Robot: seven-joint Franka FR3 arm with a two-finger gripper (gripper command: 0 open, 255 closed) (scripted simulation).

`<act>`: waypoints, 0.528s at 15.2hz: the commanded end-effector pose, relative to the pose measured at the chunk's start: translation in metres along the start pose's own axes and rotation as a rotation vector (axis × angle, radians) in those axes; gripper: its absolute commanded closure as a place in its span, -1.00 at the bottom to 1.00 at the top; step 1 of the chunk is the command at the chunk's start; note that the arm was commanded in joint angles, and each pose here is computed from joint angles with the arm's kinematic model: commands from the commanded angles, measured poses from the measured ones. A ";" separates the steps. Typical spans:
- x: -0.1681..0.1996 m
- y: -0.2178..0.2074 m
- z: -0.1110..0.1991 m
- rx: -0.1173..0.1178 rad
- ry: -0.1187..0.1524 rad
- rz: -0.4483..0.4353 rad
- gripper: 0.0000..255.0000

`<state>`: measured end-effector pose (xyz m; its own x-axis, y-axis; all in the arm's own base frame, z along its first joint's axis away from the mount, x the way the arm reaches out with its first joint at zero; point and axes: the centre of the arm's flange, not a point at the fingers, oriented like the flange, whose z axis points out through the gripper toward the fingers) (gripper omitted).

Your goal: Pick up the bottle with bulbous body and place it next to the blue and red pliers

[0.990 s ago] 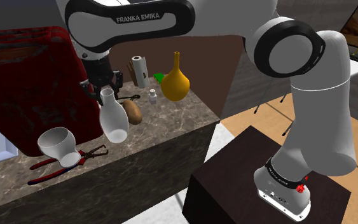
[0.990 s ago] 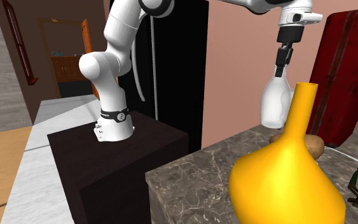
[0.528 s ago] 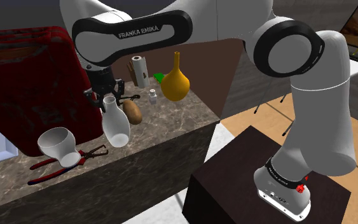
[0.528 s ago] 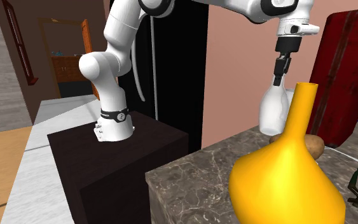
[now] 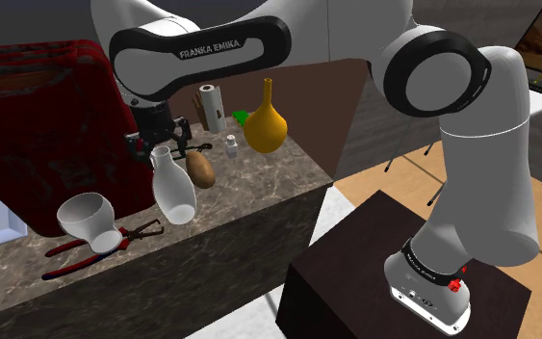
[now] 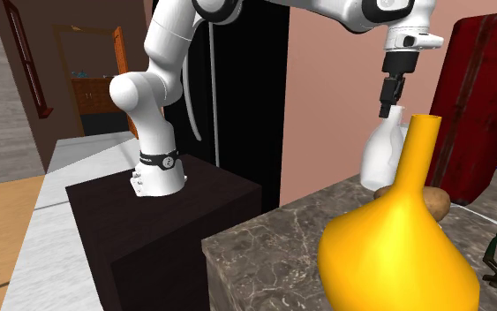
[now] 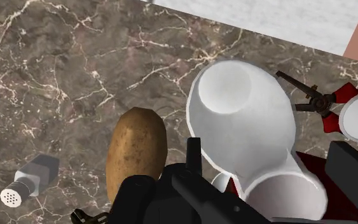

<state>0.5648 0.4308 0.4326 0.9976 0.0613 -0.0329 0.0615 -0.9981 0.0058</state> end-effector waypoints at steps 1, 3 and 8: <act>0.000 0.000 0.000 0.000 0.000 0.000 -1.00; 0.000 0.000 0.000 0.000 0.000 0.000 -1.00; 0.000 0.000 -0.050 0.000 0.000 0.000 -1.00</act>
<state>0.5665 0.4303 0.4696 0.9976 0.0611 -0.0316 0.0613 -0.9981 0.0051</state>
